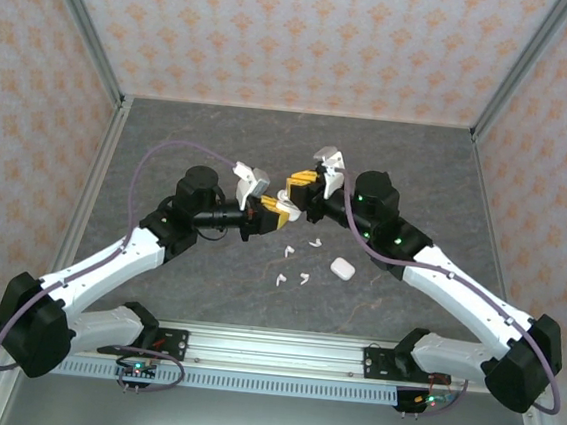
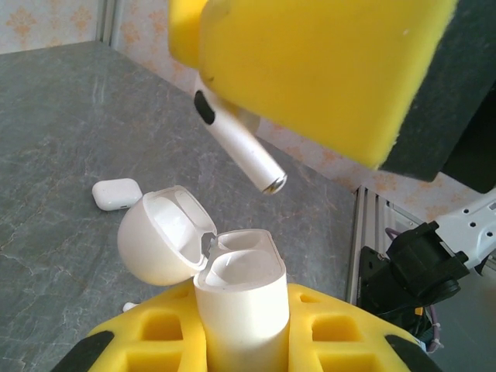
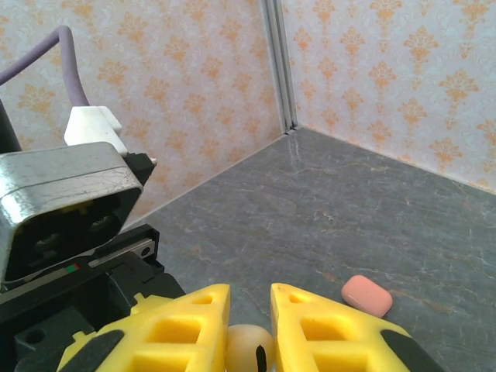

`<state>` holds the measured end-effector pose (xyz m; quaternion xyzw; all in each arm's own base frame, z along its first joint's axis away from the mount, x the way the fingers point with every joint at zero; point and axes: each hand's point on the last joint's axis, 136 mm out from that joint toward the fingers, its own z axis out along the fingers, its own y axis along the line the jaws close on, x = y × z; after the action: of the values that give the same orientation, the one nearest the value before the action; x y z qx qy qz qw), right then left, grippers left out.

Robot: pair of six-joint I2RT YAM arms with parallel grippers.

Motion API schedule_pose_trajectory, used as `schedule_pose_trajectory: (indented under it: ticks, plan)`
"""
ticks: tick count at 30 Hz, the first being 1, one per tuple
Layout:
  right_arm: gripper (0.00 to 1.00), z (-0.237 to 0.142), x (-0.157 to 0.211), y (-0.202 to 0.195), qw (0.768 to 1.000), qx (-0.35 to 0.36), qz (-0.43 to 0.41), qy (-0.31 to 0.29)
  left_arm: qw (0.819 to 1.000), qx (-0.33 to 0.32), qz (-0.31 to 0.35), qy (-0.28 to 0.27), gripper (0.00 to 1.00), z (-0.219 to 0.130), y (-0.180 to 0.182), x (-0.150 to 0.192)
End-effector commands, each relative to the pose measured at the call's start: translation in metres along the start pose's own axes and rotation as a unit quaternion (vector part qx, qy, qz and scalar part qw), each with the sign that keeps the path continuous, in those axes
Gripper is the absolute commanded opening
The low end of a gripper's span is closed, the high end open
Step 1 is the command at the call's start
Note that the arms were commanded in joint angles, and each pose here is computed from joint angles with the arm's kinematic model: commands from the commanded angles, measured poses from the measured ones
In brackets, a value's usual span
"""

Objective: Insert the wireless bluetooth earbuds into the charging case

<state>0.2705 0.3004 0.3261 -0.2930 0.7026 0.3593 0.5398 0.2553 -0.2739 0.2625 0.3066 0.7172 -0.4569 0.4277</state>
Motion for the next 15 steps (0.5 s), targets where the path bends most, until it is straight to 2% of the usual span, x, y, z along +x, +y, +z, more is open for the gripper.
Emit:
schedule_pose_trajectory:
  ticks: [1, 15]
  plan:
    - [0.19, 0.003, -0.003, 0.004, 1.000, -0.011, -0.013, -0.013, 0.999, 0.025, 0.029, -0.024, 0.09, -0.001, -0.016, -0.022]
    - [0.19, 0.005, 0.017, 0.014, 0.999, -0.039, 0.001, 0.012, 0.999, 0.023, 0.033, -0.024, 0.09, -0.002, -0.017, -0.023]
